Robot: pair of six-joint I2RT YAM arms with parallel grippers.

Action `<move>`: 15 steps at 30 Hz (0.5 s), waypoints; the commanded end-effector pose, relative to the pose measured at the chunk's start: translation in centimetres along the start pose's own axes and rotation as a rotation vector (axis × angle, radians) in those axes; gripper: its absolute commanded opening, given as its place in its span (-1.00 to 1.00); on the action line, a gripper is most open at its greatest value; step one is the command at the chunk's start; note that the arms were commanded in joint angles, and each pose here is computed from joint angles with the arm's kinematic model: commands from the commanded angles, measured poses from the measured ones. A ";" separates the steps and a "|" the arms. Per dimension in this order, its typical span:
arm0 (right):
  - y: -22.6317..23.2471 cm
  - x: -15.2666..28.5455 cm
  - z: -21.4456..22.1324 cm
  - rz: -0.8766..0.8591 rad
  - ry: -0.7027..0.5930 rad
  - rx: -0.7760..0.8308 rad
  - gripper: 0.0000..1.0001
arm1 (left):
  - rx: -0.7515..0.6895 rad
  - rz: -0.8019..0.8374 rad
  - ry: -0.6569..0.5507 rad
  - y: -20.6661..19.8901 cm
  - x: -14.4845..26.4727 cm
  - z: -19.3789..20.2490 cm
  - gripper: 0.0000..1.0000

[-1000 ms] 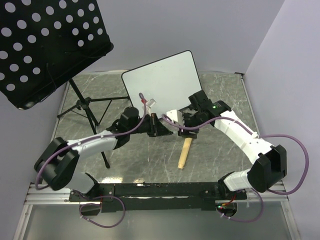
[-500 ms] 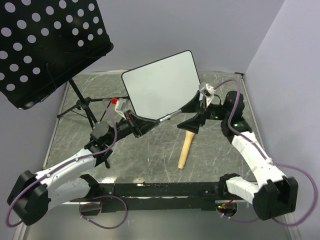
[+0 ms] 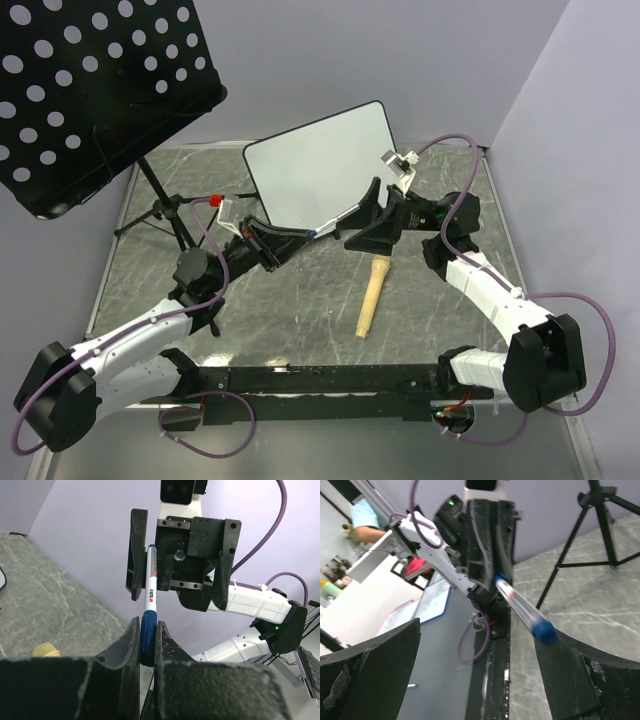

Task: Write a sentence on the whiteboard
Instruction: Open the pen cap from the whiteboard marker.

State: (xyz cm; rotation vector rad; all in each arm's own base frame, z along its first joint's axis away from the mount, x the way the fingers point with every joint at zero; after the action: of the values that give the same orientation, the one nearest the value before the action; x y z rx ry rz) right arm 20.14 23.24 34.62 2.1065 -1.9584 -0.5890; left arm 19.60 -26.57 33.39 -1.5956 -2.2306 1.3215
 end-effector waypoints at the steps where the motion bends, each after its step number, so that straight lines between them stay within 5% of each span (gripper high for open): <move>1: 1.4 -1.3 -1.7 -0.043 -0.021 -0.006 0.99 | 0.003 0.090 -0.016 -1.5 -0.4 -0.5 -0.98; 8: 0.6 -2.1 -2.3 -0.060 -0.058 -0.058 0.91 | 0.022 0.132 0.010 -2.0 -1.0 0.0 -0.98; 15: 0.1 -2.3 -2.5 -0.073 -0.045 -0.049 0.61 | 0.024 0.094 0.029 -1.2 -0.9 0.5 -0.98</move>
State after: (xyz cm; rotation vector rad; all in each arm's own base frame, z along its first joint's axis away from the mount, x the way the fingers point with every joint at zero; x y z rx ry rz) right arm 21.38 25.16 34.54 2.0375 -1.8184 -0.7442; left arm 19.50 -27.76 32.67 -1.6366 -2.1367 1.3321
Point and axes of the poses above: each gripper's point midway between its finger pads, its own x axis back along the fingers, its own y axis along the line the jaws close on, z = x × y, the point moved 2 cm from there along x, back along the fingers, and after that the axes turned 7 degrees about x, right-handed, at the moved point
